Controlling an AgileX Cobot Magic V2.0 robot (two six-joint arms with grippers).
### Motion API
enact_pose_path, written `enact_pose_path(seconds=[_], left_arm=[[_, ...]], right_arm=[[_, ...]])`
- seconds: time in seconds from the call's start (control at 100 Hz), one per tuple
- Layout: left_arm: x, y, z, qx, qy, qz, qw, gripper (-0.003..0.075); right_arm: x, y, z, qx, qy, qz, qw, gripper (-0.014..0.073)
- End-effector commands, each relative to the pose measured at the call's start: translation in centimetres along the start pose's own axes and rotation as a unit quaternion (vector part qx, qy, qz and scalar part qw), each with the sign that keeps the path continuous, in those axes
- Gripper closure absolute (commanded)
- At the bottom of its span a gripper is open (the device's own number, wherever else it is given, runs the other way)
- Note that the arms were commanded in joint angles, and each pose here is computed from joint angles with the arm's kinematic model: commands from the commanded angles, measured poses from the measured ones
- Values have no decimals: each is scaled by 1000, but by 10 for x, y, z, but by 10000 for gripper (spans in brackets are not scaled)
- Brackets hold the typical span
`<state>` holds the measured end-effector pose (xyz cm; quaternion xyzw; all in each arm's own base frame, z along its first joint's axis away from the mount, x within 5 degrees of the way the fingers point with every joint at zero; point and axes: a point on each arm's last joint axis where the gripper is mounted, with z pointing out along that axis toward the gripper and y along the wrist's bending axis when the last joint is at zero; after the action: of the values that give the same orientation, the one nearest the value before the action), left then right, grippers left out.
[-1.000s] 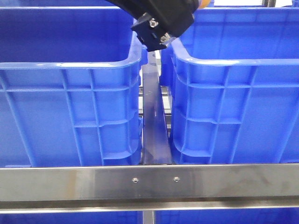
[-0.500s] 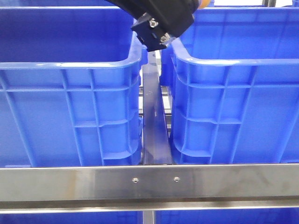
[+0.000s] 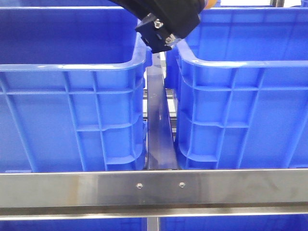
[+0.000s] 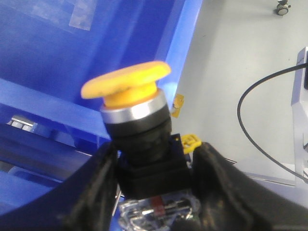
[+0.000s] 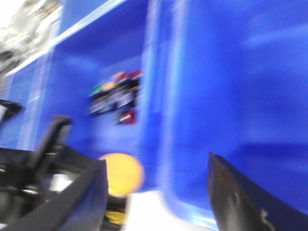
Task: Pick red and yellow buttons and place in box
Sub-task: 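Close the right gripper on the yellow button held by the left gripper, then open the left gripper and carry the yellow button over the empty bin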
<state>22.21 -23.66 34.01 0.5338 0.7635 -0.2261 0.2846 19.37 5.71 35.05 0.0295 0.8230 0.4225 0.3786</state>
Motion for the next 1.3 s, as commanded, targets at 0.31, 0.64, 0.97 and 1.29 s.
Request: enact_pose_path(seconds=[0.31, 0.64, 0.97, 1.29], left_arm=[[-15, -8, -21, -7, -56, 1, 998, 608], [-15, -8, -21, -7, -56, 1, 998, 608], [-15, -8, -21, -8, -57, 1, 998, 608], [-15, -8, -21, -8, -57, 1, 998, 608]], right_arm=[[-31, 5, 49, -98, 69, 35, 992, 129], [-14, 17, 68, -129, 135, 31, 982, 129], [-6, 23, 69, -150, 166, 27, 974, 129], [-5, 24, 68, -154, 174, 27, 972, 139]])
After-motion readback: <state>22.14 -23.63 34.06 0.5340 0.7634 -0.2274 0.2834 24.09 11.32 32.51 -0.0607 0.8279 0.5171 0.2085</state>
